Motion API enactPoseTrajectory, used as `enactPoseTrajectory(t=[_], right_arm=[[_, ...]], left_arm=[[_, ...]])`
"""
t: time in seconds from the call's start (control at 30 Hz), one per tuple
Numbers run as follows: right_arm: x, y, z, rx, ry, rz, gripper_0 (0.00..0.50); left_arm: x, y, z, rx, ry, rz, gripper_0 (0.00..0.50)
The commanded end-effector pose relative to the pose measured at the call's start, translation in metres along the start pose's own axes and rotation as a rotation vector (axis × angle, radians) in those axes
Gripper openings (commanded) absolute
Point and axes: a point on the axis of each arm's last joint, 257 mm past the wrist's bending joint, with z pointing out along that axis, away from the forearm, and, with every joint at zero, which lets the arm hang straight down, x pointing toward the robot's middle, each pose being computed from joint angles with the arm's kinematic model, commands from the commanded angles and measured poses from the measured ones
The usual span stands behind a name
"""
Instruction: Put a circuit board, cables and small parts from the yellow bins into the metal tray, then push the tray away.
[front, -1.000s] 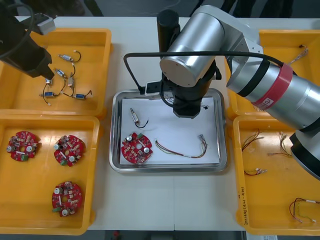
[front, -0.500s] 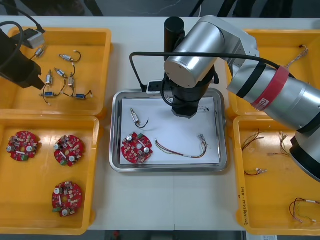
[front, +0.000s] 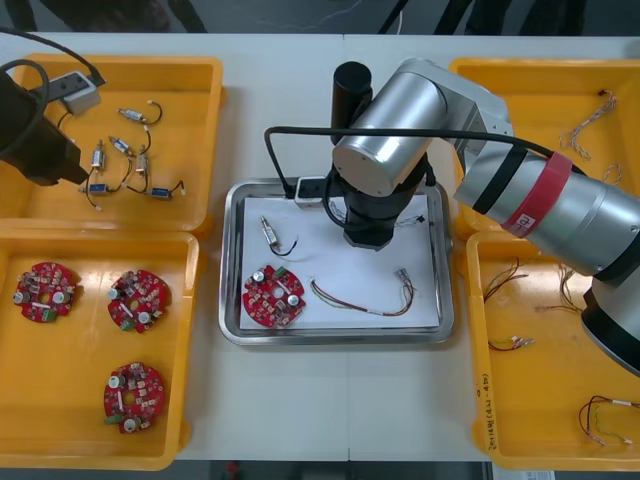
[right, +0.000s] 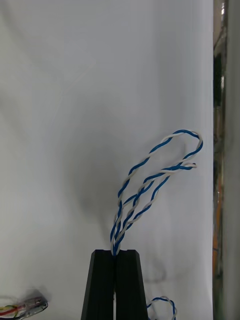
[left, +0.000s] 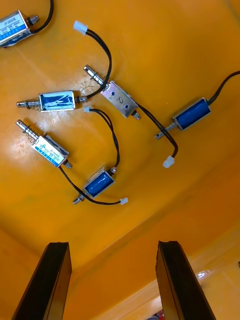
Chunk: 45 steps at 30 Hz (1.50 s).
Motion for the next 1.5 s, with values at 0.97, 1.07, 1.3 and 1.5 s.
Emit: enactPoseTrajectory(t=[0.97, 1.07, 1.3, 1.5], right_arm=[[0.01, 0.019, -0.088, 0.001, 0.063, 0.247, 0.5], [0.003, 0.013, -0.099, 0.018, 0.02, 0.319, 0.5], [0.008, -0.01, -0.134, 0.047, -0.1, 0.554, 0.5], [0.037, -0.019, -0.15, 0.064, -0.159, 0.758, 0.5]], left_arm=[[-0.004, 0.01, 0.042, -0.061, -0.022, 0.308, 0.5], [-0.003, 0.009, 0.047, -0.062, -0.021, 0.311, 0.5], [-0.003, 0.015, 0.059, -0.088, -0.025, 0.318, 0.5], [0.003, 0.018, 0.065, -0.094, -0.013, 0.313, 0.5]])
